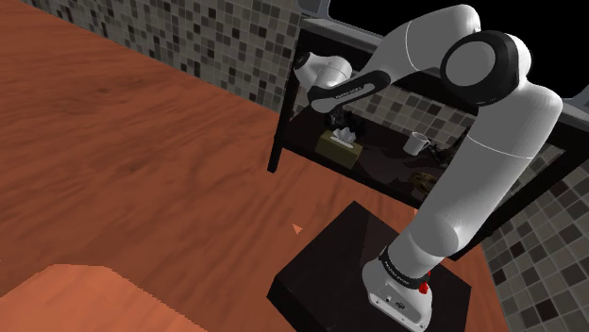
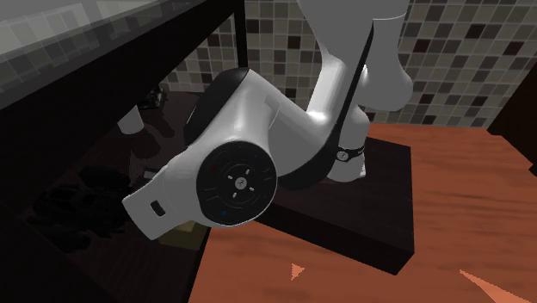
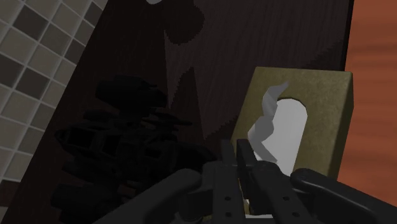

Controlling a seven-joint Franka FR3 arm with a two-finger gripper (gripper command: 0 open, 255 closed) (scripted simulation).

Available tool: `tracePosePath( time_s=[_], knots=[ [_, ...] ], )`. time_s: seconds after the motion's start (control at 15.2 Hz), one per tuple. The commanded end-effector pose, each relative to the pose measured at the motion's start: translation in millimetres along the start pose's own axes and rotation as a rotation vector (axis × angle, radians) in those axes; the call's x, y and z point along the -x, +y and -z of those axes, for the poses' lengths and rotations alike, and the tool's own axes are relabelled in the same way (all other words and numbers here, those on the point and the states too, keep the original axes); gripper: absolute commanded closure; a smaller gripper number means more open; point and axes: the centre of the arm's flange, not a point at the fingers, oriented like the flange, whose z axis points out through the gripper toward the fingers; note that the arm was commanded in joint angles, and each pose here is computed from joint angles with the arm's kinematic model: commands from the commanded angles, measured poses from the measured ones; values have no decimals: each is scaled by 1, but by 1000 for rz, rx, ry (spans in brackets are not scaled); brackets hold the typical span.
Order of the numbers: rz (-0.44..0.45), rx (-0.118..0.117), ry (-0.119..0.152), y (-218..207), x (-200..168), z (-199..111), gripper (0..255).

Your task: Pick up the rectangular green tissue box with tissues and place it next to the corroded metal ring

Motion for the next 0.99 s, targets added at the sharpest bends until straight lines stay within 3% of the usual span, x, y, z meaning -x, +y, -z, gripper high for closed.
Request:
tracePosePath(
  time_s=[0.0, 0.26, 0.33, 0.53, 0.59, 0.92],
  knots=[
    [0, 0, 0, 0, 0, 0, 255],
    [0, 0, 0, 0, 0, 0, 255],
    [0, 0, 0, 0, 0, 0, 0],
    [-338, -206, 126, 8, 50, -27, 0],
    [-432, -263, 161, 6, 63, -36, 0],
    [-433, -263, 161, 1, 58, -61, 0]
  ],
)
